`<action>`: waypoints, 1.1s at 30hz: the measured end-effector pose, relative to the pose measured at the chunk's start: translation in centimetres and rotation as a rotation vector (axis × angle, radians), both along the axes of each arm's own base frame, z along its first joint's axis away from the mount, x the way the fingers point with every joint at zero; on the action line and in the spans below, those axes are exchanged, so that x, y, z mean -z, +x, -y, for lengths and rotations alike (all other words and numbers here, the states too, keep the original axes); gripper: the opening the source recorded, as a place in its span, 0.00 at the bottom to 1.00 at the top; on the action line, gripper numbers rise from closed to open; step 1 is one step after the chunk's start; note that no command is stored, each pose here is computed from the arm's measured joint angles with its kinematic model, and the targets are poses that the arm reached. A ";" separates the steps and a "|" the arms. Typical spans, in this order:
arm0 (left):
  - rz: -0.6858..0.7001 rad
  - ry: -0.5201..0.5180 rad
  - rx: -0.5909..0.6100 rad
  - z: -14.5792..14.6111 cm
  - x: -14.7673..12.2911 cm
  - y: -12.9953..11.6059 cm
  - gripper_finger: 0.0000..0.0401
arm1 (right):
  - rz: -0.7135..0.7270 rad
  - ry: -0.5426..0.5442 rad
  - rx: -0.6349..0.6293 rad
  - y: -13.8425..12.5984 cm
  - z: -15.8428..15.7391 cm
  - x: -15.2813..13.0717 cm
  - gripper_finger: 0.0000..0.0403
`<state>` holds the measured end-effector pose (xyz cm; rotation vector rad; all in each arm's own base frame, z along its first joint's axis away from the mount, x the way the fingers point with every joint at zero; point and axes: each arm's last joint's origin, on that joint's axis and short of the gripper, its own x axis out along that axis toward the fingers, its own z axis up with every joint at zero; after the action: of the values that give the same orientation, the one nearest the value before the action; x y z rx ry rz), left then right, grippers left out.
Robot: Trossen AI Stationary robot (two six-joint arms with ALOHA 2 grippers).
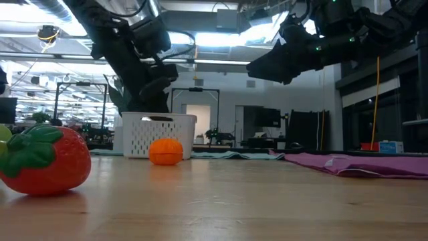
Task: Pick and placing Produce into tupperware
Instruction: Put the green starfruit into the white basket
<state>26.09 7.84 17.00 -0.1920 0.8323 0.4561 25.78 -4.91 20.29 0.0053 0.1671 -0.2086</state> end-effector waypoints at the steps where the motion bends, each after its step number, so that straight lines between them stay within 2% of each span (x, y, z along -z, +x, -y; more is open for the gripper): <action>1: 0.008 0.004 0.002 0.0 -0.1 0.0 0.27 | 0.000 0.000 0.000 0.0 0.0 0.0 0.53; 8: 0.040 0.056 0.069 0.7 -2.2 -0.8 0.36 | 0.000 0.000 0.000 0.0 0.0 0.0 0.53; 19: 0.200 0.096 0.111 2.8 -7.7 -4.5 0.35 | 0.006 -0.003 0.000 0.0 0.0 -0.1 0.53; 27: 0.168 0.061 0.111 3.1 -7.4 -5.3 0.35 | 0.010 -0.002 0.000 0.0 0.0 -0.1 0.53; 33: 0.177 0.069 0.097 3.0 -7.5 -5.3 0.48 | 0.010 -0.002 0.000 0.0 0.0 -0.1 0.53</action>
<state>20.79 4.86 24.47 -0.1259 0.6480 0.3707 25.80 -4.93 20.40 0.0045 0.1568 -0.2091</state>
